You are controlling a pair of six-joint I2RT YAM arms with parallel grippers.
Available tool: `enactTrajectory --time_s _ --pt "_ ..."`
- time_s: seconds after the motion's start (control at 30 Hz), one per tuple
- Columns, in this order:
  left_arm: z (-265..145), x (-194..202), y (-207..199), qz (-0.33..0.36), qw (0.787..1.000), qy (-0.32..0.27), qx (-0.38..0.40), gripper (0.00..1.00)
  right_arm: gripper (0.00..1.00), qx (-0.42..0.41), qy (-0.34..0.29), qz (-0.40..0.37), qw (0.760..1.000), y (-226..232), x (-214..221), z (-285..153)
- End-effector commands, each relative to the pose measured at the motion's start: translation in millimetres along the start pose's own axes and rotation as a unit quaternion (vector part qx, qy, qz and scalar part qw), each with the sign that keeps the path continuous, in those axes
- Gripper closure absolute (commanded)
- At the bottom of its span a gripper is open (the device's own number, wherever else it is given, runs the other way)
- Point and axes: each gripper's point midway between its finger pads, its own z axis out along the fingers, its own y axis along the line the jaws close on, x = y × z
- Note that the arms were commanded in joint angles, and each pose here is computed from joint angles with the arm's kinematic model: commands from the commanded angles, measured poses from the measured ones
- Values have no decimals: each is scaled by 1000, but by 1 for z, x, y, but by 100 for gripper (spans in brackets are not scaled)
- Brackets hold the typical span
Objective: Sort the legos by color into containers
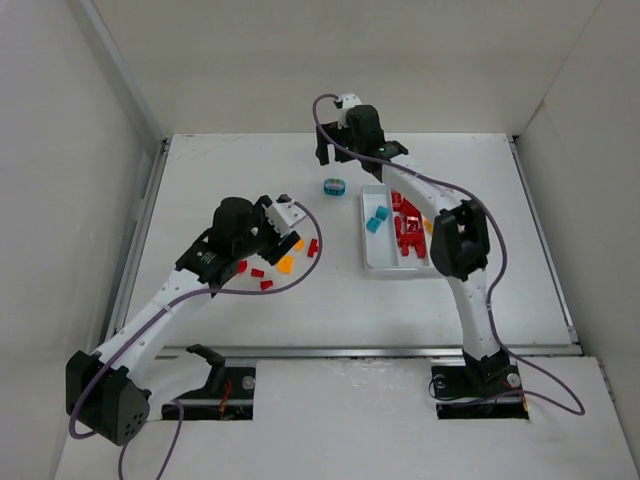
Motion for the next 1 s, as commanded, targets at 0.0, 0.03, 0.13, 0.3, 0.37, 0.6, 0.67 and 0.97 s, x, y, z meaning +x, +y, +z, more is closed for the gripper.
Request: enactTrajectory --time_s 0.0,0.03,0.13,0.3,0.37,0.6,0.67,0.97 --pt "-10 -23 15 -17 998 -44 -45 100 0 63 31 16 997 -15 11 26" --pt "-10 -25 16 -16 998 -48 -47 100 0 63 31 3 998 -17 13 34" --pt "-10 -21 15 -16 997 -46 -52 100 0 43 56 -12 997 -14 34 55" --pt "-9 -15 20 -12 997 -48 -64 100 0 16 85 19 996 -10 59 64" --pt "-10 -17 22 -12 996 -54 -65 100 0 18 100 19 995 -12 73 68" --pt "-8 -19 24 -7 996 -57 -67 100 10 17 146 19 989 -7 96 68" --pt "-8 -19 24 -7 996 -57 -67 100 14 20 165 16 986 -3 112 65" --pt "-5 -19 25 2 996 -57 -68 100 42 40 170 -24 984 1 115 59"
